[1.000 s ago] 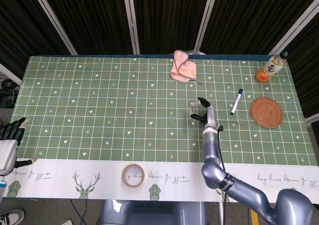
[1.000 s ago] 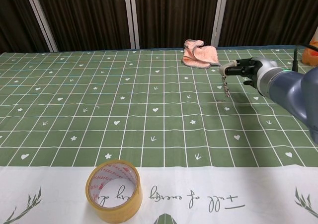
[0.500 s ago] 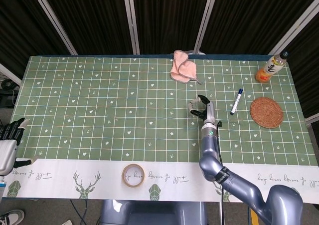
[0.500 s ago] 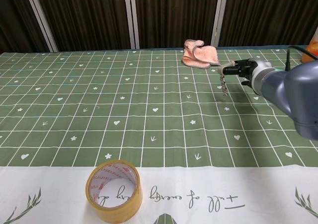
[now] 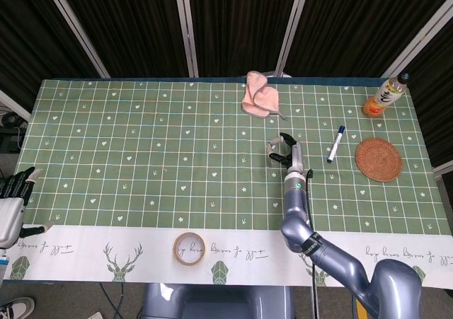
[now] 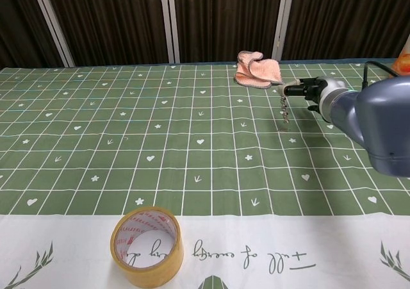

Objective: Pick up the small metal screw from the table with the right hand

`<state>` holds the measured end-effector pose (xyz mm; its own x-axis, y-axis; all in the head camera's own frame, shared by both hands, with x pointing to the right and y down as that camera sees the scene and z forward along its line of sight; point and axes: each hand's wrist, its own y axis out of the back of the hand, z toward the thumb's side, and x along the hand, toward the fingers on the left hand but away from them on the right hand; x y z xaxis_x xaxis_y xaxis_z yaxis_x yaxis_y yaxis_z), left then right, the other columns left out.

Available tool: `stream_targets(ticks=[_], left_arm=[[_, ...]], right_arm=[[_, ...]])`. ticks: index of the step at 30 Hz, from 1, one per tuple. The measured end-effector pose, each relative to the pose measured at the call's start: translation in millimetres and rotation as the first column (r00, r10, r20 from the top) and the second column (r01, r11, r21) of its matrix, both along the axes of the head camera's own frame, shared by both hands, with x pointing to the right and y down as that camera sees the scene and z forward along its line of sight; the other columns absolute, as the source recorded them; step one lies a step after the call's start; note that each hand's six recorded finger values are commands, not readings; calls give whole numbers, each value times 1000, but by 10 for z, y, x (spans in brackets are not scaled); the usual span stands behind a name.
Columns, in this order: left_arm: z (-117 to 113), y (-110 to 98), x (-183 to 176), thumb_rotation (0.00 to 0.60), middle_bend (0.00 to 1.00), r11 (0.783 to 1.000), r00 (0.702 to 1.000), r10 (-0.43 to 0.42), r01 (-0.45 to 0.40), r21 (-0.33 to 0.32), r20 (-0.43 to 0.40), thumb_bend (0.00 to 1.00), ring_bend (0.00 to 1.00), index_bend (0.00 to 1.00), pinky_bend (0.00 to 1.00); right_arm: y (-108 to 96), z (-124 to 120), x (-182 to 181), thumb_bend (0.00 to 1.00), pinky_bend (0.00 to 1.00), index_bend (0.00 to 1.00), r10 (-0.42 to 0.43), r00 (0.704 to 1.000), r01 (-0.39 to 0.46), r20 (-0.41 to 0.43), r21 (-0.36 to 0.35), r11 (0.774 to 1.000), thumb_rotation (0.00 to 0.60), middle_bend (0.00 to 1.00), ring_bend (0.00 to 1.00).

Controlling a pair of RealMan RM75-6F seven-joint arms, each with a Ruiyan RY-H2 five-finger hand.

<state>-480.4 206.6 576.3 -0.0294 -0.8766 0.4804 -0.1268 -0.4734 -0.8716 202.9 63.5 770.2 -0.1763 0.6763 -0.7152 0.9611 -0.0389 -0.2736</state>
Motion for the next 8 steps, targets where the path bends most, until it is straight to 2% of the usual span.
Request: stream_targets(ticks=[8], left_arm=[[4,0,8,600,0,1000,1000,1,-1,-2,-3,65,0,0,0]], right_arm=[[6,24,11,333,5,599,6,1000,-6,2,-6,1000,600,154,0]])
